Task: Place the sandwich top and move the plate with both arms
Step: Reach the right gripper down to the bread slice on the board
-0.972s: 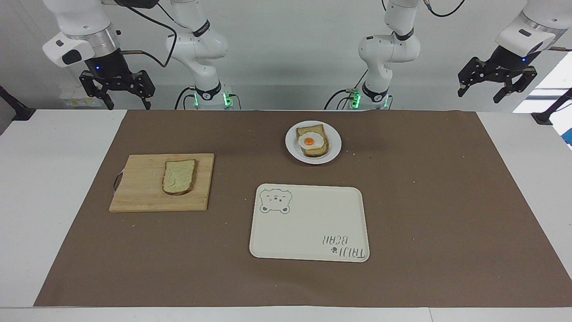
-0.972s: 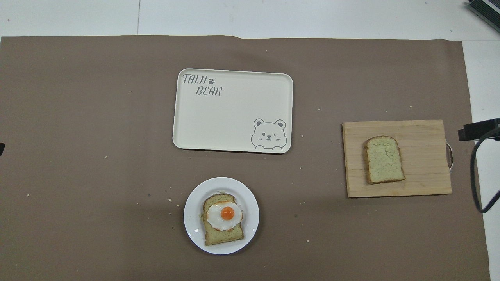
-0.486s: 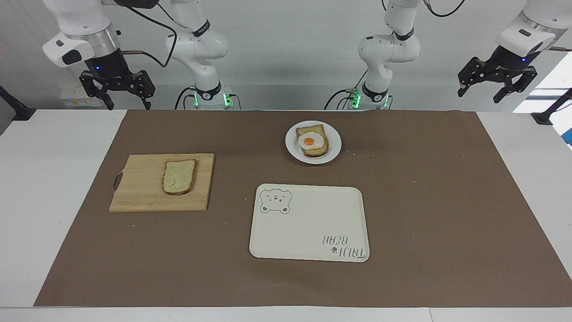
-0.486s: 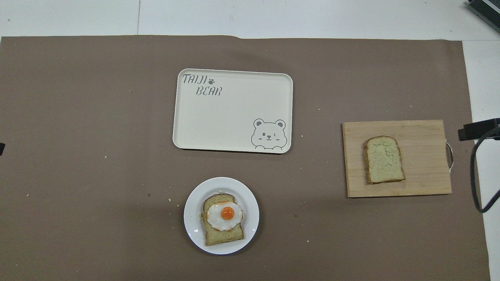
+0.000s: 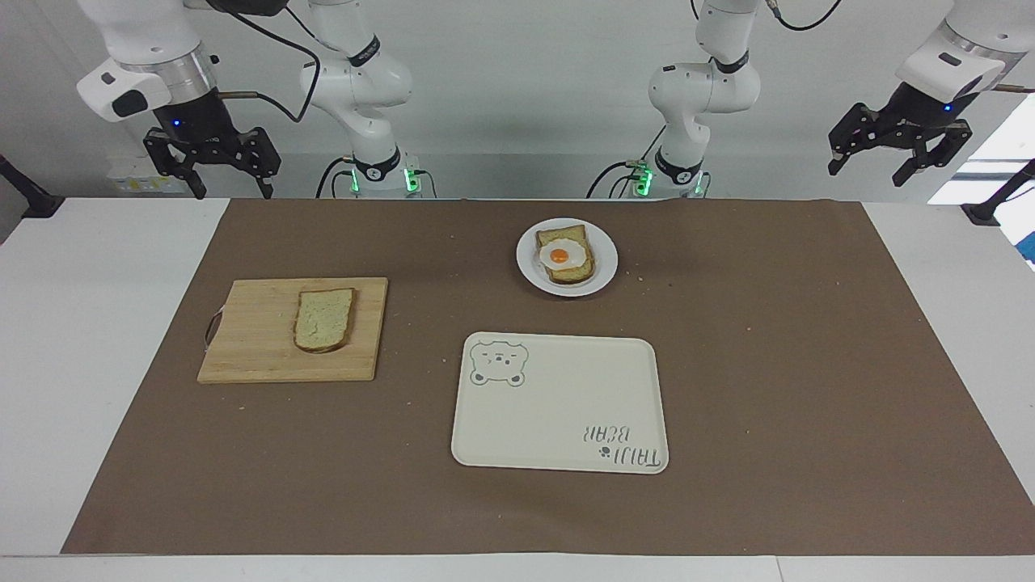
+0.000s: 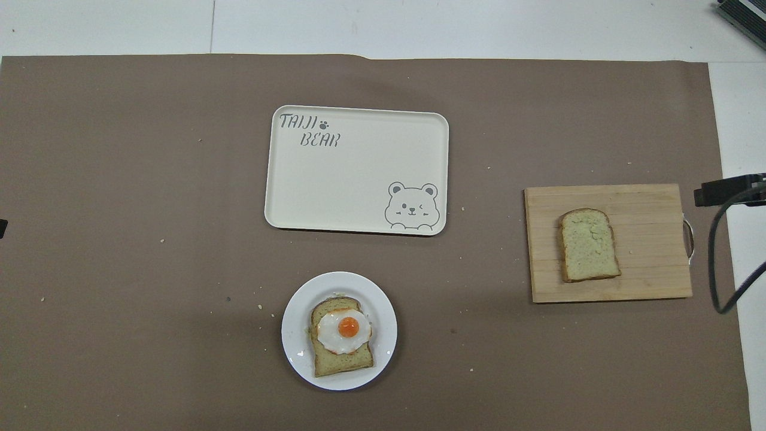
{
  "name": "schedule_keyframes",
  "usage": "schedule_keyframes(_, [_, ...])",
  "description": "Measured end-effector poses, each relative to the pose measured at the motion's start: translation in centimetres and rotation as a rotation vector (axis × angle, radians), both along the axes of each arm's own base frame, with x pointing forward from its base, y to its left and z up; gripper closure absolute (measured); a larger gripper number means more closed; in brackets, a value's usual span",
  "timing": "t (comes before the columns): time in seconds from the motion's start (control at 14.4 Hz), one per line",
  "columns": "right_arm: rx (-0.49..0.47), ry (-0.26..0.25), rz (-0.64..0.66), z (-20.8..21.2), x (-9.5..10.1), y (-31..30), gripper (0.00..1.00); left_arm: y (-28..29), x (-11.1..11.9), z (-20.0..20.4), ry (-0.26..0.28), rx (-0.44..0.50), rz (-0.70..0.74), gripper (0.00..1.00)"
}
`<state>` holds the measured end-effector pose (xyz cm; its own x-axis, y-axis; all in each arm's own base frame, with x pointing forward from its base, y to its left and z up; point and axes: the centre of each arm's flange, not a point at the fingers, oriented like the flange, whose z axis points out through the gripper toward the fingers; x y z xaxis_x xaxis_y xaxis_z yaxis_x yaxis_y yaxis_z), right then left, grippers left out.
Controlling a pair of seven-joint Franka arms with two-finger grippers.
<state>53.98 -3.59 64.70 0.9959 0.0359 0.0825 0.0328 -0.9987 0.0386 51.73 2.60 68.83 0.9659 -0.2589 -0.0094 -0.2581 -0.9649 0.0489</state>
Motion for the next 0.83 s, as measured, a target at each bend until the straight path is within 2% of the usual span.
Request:
schedule_keyframes(0.14, [0.0,-0.005,0.001,-0.6,0.2,0.0,0.0,0.0,0.0,0.0,0.0,0.0,0.0,0.0])
schedule_keyframes(0.49, [0.001,0.035,0.048,-3.2,0.3,-0.4,0.0,0.0,0.0,0.0,0.0,0.0,0.0,0.0])
schedule_keyframes(0.83, [0.062,-0.01,0.028,-8.9,1.8,-2.7,0.0,0.0,0.0,0.0,0.0,0.0,0.0,0.0])
